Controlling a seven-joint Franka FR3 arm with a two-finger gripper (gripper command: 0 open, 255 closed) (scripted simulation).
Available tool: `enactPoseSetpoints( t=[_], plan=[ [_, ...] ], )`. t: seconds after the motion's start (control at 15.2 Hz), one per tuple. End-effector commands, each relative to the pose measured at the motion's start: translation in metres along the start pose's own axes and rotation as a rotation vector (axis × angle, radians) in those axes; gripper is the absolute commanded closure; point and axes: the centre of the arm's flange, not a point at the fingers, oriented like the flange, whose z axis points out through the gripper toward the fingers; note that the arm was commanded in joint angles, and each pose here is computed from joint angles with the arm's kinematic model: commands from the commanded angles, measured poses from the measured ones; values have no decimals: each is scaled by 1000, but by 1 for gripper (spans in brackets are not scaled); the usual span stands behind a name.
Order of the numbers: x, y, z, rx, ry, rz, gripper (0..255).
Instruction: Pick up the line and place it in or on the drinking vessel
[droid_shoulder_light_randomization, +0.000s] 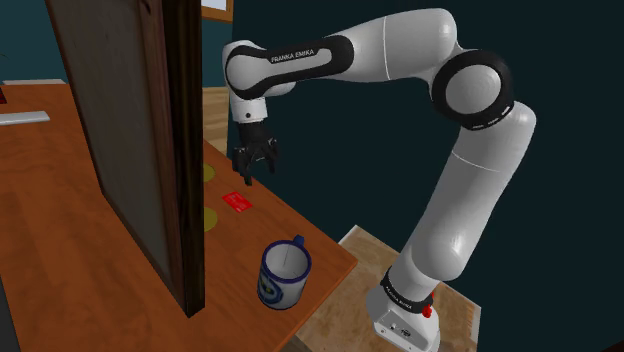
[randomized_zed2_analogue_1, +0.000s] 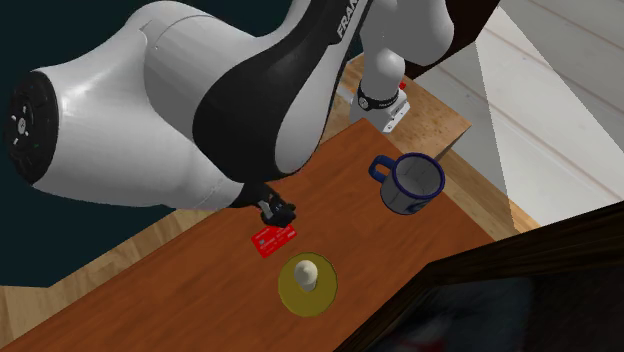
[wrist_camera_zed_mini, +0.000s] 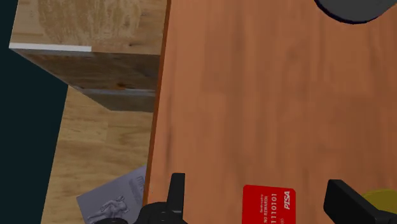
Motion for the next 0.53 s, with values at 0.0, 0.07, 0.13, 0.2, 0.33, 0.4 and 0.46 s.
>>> enactPoseSetpoints(
  t=[0.0, 0.07, 0.13, 0.2, 0.33, 0.4, 0.46],
  plan=[
    [27, -13, 10, 5, -56, 6, 0],
    [40, -19, 17, 8, -83, 9, 0],
    [54, -25, 24, 10, -110, 11, 0],
    [67, -31, 31, 13, -137, 14, 0],
    [79, -38, 44, 16, -164, 17, 0],
    [78, -38, 50, 16, -164, 17, 0],
    [78, -38, 55, 16, -164, 17, 0]
  ],
)
